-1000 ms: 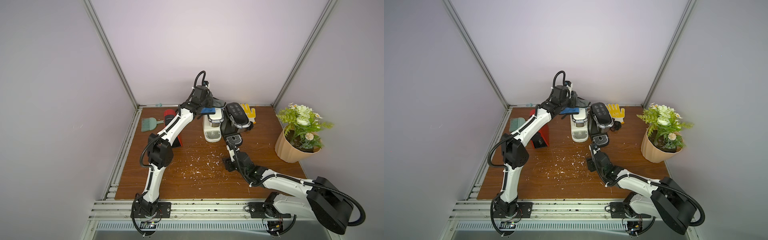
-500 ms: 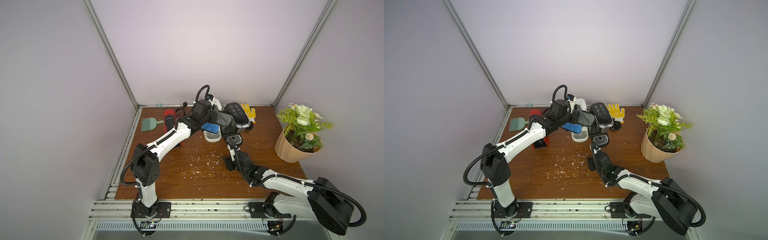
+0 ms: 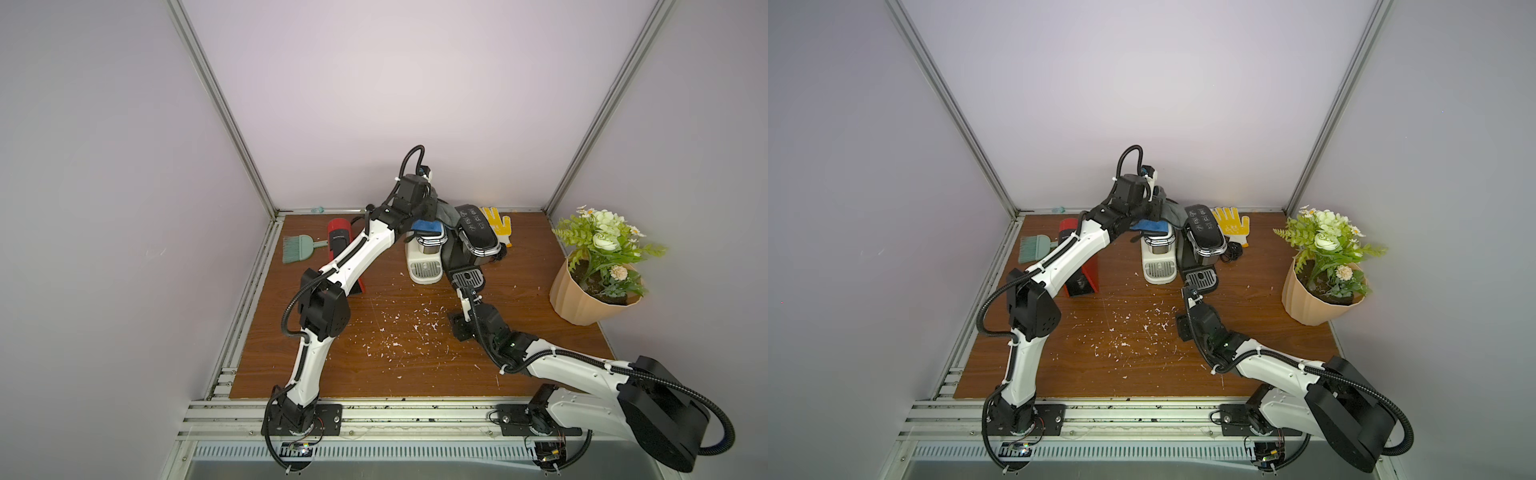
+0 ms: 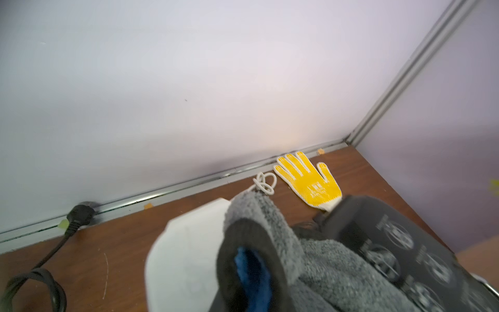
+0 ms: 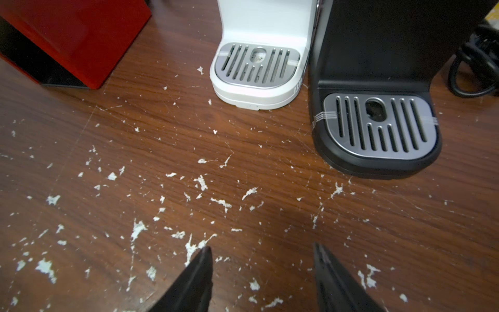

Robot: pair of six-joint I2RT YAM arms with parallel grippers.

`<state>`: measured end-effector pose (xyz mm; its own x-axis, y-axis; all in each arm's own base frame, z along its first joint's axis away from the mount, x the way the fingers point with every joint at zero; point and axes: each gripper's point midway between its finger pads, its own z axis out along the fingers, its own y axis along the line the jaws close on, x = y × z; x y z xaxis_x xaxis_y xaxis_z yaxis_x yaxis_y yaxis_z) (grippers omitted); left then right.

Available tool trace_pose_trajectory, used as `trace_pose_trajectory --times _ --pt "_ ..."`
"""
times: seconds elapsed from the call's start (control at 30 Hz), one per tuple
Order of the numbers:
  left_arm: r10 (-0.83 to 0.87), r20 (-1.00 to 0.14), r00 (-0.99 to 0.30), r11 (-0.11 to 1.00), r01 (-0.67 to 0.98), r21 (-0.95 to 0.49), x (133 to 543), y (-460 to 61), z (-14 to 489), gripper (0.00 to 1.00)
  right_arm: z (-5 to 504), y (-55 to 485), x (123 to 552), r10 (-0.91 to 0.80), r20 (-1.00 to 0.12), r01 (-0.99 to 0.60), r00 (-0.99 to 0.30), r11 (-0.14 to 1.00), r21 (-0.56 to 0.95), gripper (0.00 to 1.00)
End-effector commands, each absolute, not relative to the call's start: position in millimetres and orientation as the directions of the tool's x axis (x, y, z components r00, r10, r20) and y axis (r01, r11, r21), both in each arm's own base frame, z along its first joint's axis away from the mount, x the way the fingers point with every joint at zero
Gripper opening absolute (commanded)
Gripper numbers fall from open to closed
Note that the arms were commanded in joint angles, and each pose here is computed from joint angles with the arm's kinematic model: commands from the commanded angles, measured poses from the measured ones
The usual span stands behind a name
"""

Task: Wipe the surface of a coffee machine
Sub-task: Wipe the dirt from the surface of the coffee machine.

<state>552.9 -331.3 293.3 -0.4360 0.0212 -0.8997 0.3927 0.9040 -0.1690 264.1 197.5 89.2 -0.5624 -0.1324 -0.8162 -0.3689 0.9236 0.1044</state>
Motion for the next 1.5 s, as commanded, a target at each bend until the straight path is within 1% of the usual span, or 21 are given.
trace_pose_trajectory --times 0.0,0.07,0.17,0.23,0.33,0.47,0.6,0.73,0.9,1.13,1.27,1.37,1.47 --pt "0.014 -0.876 -0.483 0.936 0.314 -0.158 581 -294 268 0.00 102 188 269 -0.104 -0.843 -0.330 -0.528 0.940 0.091 0.62" --pt "0.005 -0.871 -0.491 0.940 0.299 -0.163 588 -288 260 0.00 102 189 269 -0.105 -0.842 -0.334 -0.529 0.938 0.093 0.62" --pt "-0.009 -0.839 -0.544 0.943 0.275 -0.188 589 -281 237 0.00 103 190 270 -0.102 -0.844 -0.335 -0.527 0.937 0.096 0.62" --pt "-0.061 -0.811 -0.582 0.932 0.257 -0.255 586 -280 217 0.00 99 192 270 -0.111 -0.836 -0.339 -0.537 0.936 0.094 0.62" --pt "-0.157 -0.765 -0.625 0.874 0.273 -0.403 578 -287 196 0.00 101 195 270 -0.111 -0.837 -0.348 -0.536 0.932 0.099 0.62" --pt "-0.211 -0.718 -0.664 0.847 0.243 -0.473 568 -289 175 0.00 103 187 272 -0.118 -0.843 -0.324 -0.526 0.944 0.070 0.62" --pt "-0.250 -0.679 -0.691 0.828 0.211 -0.520 561 -290 154 0.00 109 183 271 -0.100 -0.856 -0.312 -0.506 0.947 0.073 0.62" --pt "-0.238 -0.661 -0.711 0.834 0.200 -0.515 559 -292 131 0.00 108 184 271 -0.103 -0.854 -0.319 -0.509 0.945 0.076 0.62" --pt "-0.177 -0.648 -0.740 0.868 0.194 -0.458 556 -298 104 0.00 106 186 271 -0.108 -0.851 -0.325 -0.514 0.943 0.077 0.62" --pt "-0.081 -0.612 -0.787 0.895 0.213 -0.392 534 -312 72 0.00 108 186 270 -0.102 -0.854 -0.325 -0.509 0.942 0.081 0.62" --pt "-0.047 -0.573 -0.818 0.907 0.206 -0.368 523 -311 51 0.00 110 186 270 -0.097 -0.857 -0.327 -0.506 0.941 0.086 0.62" --pt "-0.040 -0.571 -0.820 0.911 0.205 -0.357 517 -307 49 0.00 109 185 270 -0.097 -0.856 -0.323 -0.508 0.943 0.085 0.62" --pt "-0.040 -0.584 -0.811 0.913 0.208 -0.351 517 -303 61 0.00 110 187 270 -0.099 -0.855 -0.332 -0.509 0.939 0.088 0.62"
